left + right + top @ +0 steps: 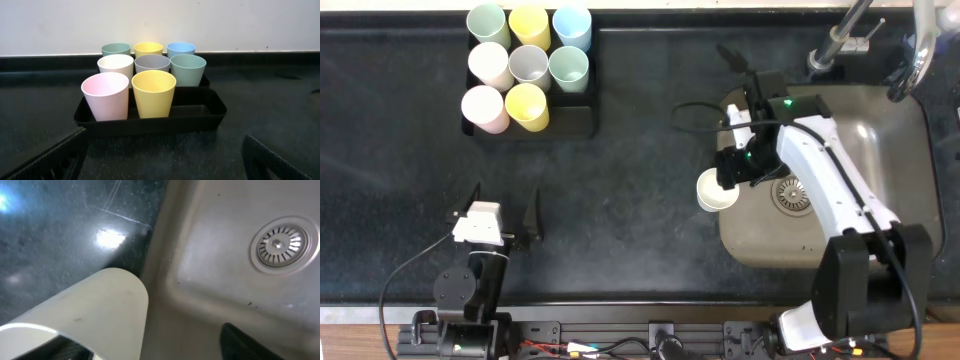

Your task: Store Cups

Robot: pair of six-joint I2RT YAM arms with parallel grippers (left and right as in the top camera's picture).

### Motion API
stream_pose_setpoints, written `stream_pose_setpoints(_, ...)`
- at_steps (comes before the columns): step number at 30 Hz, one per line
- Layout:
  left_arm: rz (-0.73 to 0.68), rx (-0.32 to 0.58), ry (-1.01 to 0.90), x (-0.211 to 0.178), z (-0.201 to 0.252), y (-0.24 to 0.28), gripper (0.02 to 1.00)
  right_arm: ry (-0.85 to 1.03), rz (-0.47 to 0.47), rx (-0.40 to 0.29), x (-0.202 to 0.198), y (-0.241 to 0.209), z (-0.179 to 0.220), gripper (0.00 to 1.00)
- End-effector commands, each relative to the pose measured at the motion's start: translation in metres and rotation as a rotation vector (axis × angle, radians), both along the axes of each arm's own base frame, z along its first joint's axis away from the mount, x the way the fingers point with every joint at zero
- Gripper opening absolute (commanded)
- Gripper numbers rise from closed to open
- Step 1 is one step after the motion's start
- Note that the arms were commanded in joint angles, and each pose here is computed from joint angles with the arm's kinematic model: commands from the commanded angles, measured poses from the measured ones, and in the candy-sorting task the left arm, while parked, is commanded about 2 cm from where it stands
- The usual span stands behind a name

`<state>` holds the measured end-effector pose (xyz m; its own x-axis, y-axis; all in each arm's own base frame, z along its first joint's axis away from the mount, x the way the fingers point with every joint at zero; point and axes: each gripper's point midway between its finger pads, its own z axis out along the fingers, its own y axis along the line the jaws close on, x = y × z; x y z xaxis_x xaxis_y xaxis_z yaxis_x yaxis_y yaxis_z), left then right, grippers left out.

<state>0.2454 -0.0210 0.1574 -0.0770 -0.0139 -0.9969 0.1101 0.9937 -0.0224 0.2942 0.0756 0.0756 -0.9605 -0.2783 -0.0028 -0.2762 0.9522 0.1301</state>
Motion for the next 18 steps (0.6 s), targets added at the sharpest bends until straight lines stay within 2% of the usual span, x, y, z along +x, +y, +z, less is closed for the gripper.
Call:
stream_pose_setpoints(1, -0.017, 0.0, -0.006, -0.001, 0.001, -0.003, 1.0, -0.016, 0.005, 0.013, 0.007, 0.005, 0.003, 0.562)
stream_pose_setpoints(5, -0.017, -0.001, -0.006, -0.001, 0.001, -0.003, 1.0, -0.009, 0.004, 0.012, 0.005, 0.005, 0.003, 0.369)
stream_pose_setpoints(10, -0.017, -0.001, -0.006, -0.001, 0.001, -0.003, 1.0, 0.0, 0.005, 0.01, 0.003, 0.005, 0.003, 0.301)
stream_pose_setpoints(12, -0.017, 0.0, -0.006, -0.001, 0.001, -0.003, 1.0, 0.0, 0.009, 0.011, 0.003, 0.007, 0.004, 0.24)
stream_pose_setpoints(14, -0.017, -0.001, -0.006, -0.001, 0.001, -0.003, 1.0, 0.0, 0.012, 0.012, 0.002, 0.01, 0.004, 0.137)
stream_pose_setpoints(18, -0.017, -0.001, -0.006, -0.001, 0.001, -0.003, 1.0, -0.005, 0.022, 0.022, 0.003, 0.015, 0.004, 0.064)
